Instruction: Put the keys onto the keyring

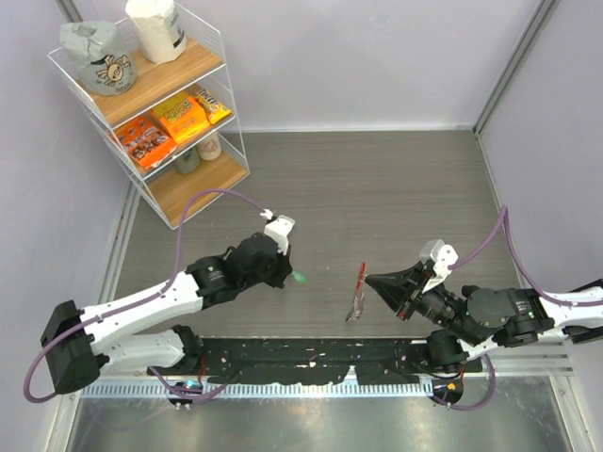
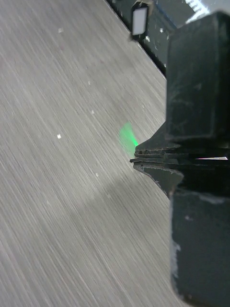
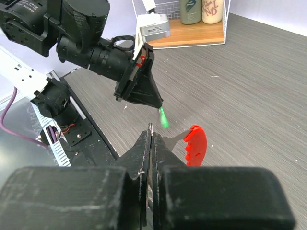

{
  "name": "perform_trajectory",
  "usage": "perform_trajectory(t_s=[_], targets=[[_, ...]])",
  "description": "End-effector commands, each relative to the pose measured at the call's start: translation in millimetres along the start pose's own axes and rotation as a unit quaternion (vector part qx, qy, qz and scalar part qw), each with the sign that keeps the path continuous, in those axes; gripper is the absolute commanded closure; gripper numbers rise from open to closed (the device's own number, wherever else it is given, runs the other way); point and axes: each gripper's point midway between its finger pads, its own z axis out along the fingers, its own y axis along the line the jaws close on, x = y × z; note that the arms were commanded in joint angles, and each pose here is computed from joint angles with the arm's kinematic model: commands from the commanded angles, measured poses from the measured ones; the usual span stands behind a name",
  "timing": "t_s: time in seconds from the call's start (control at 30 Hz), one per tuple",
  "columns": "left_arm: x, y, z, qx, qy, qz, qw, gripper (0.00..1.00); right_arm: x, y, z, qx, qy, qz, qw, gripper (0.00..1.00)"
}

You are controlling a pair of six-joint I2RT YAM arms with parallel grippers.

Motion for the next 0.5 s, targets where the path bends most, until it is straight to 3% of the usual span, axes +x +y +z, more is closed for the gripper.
perform_trajectory(t_s=[0.0,0.07,0.47], targets=[[-23.6,-17.8,-21.3,0.010,-0.062,0.024,0.998,1.00,-10.7,6.4,3.8,-0.002,-0.017,0.020,1.000,0.94],[-16.3,-13.7,-17.6,-0.001,-0.028,0.036,0.999,1.00,-12.3,7.3,4.2,-0.003,-0.020,0.019,1.000,0.95],[-32.0,-79.1,-45.6,0.199,-0.096,0.043,0.974,1.00,-11.5,21.9,3.2,-0.039,-0.004,0.016,0.999,0.94]])
